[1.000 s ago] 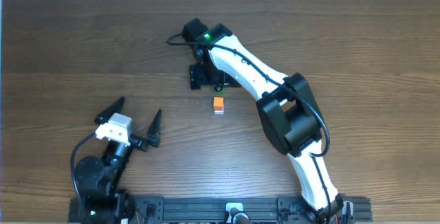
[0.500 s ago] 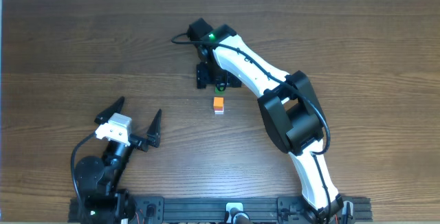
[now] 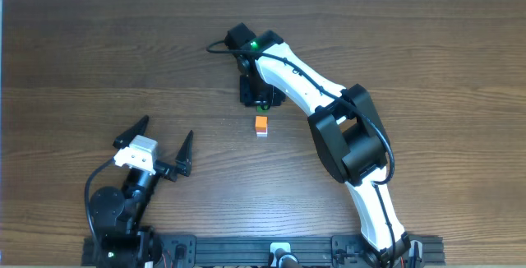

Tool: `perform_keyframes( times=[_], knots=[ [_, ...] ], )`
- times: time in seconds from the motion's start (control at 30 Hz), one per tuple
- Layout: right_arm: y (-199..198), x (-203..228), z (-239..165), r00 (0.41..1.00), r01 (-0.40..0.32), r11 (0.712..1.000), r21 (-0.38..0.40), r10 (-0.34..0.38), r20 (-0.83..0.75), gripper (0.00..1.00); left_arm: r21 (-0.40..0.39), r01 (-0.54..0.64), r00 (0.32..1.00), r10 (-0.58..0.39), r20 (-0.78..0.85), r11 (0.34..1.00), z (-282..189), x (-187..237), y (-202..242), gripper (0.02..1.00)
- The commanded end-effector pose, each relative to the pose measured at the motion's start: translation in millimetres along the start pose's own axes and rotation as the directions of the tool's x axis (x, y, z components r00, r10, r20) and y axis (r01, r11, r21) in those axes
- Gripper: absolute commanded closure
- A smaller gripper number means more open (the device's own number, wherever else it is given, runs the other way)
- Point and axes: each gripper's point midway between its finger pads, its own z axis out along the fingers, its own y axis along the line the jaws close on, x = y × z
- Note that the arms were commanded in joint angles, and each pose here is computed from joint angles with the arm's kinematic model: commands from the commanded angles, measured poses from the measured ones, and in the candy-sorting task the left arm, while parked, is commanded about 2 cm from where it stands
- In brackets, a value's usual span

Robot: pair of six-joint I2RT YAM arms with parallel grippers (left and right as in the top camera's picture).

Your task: Stack Cubes

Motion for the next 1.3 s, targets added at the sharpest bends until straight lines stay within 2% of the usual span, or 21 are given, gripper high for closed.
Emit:
perform_keyframes(
  times=[0.03,0.17,0.27,0.33,0.63,1.13,1.3],
  knots=[
    [-3.4,1.5,7.8,1.000,-0.007,1.000,0.003,0.008,-0.021,0.704,0.012,-0.004,1.000,0.004,-0.001,1.000,0.1,1.5,-2.3,0.018],
    [-3.4,1.5,7.8,1.000,-0.007,1.000,0.003,0.008,-0.021,0.772,0.012,-0.004,1.000,0.004,-0.001,1.000,0.1,1.5,-2.3,0.018],
    [-3.3,1.7,7.8,1.000,-0.007,1.000,0.003,0.008,-0.021,0.864,0.012,-0.004,1.000,0.004,-0.001,1.000,0.1,1.5,-2.3,0.018],
    [-3.2,1.7,7.7,1.000,-0.007,1.000,0.003,0.008,-0.022,0.987,0.012,-0.004,1.000,0.004,-0.001,1.000,0.1,1.5,-2.3,0.018],
    [1.8,-1.4,-12.2,1.000,-0.008,0.999,-0.038,0.008,0.007,0.989,0.012,-0.004,1.000,0.004,-0.001,1.000,0.1,1.5,-2.3,0.018],
    [-7.2,3.4,-123.3,0.981,0.009,0.995,-0.103,0.011,0.194,0.989,0.012,-0.004,1.000,0.004,-0.001,1.000,0.1,1.5,-2.3,0.018],
    [-10.4,26.2,-144.2,0.981,0.026,0.997,-0.078,-0.010,0.193,0.989,0.012,-0.004,1.000,0.004,-0.001,1.000,0.1,1.5,-2.3,0.018]
  ],
)
